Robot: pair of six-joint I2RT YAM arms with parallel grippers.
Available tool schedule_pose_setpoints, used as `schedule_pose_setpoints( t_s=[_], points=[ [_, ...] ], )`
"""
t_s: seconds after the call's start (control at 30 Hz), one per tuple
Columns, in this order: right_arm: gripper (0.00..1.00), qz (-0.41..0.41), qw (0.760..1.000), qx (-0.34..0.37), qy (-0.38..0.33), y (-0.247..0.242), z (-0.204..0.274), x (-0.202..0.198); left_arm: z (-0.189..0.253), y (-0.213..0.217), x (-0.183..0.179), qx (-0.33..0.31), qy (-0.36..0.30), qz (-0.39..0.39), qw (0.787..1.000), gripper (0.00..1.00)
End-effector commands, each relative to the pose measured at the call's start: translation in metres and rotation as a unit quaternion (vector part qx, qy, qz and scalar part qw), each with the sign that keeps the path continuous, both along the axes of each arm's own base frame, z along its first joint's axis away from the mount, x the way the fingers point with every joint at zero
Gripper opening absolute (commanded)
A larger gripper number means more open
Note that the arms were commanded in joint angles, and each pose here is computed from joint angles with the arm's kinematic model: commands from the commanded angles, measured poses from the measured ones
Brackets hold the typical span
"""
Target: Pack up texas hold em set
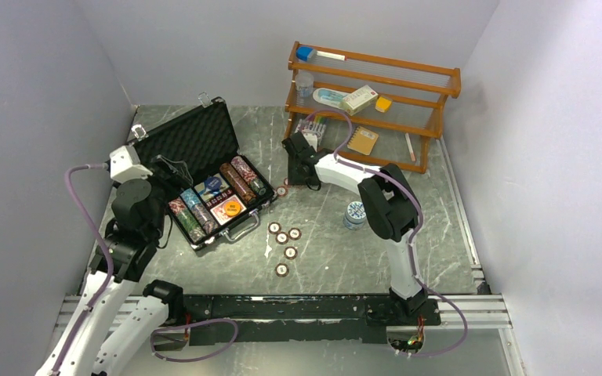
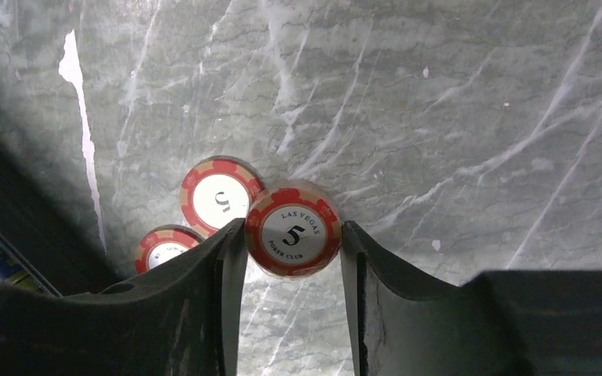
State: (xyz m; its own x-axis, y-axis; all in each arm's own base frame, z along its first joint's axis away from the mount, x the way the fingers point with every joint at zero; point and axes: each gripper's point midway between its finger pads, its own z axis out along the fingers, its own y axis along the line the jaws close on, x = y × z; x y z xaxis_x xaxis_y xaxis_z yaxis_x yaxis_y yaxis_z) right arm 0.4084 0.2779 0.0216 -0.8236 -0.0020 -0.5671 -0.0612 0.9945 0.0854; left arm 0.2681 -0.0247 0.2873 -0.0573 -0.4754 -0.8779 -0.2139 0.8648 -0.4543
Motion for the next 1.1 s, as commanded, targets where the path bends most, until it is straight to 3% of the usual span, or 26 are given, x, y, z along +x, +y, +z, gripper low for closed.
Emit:
schedule_pose_setpoints(
  t_s=[0.0, 0.2, 0.4, 0.47, 0.6, 0.7, 0.77, 0.9, 1.07],
  points=[
    [0.46, -0.007, 1.000, 0.001, -0.012, -0.004, 0.000, 0.009, 0.001, -0.004, 0.005, -0.002, -0.005, -0.005, 1.000, 0.81],
    [0.37, 0.003, 0.999, 0.030, -0.036, 0.000, 0.027, 0.009, -0.001, -0.011, 0.009, 0.008, -0.001, -0.025, 1.000, 0.82],
    [0.36, 0.058, 0.986, 0.126, -0.096, 0.016, 0.090, -0.009, 0.002, -0.070, 0.012, 0.022, -0.009, -0.195, 0.981, 0.82],
    [0.36, 0.093, 0.977, 0.151, -0.118, 0.020, 0.110, -0.019, 0.004, -0.084, 0.009, -0.003, -0.007, -0.227, 0.974, 0.83],
    [0.37, 0.180, 0.953, 0.166, -0.178, 0.022, 0.156, -0.037, 0.014, -0.116, 0.000, -0.112, 0.040, -0.278, 0.953, 0.82],
    [0.37, 0.252, 0.926, 0.180, -0.215, 0.028, 0.185, -0.059, 0.010, -0.140, -0.007, -0.171, 0.085, -0.324, 0.927, 0.82],
    [0.38, 0.311, 0.896, 0.186, -0.255, 0.033, 0.202, -0.076, 0.009, -0.161, -0.011, -0.195, 0.095, -0.377, 0.901, 0.82],
    [0.38, 0.401, 0.833, 0.191, -0.328, 0.032, 0.223, -0.109, 0.007, -0.185, -0.015, -0.221, 0.121, -0.441, 0.861, 0.85],
    [0.38, 0.459, 0.780, 0.211, -0.369, 0.038, 0.243, -0.133, 0.003, -0.201, -0.015, -0.228, 0.154, -0.486, 0.829, 0.86]
  ],
)
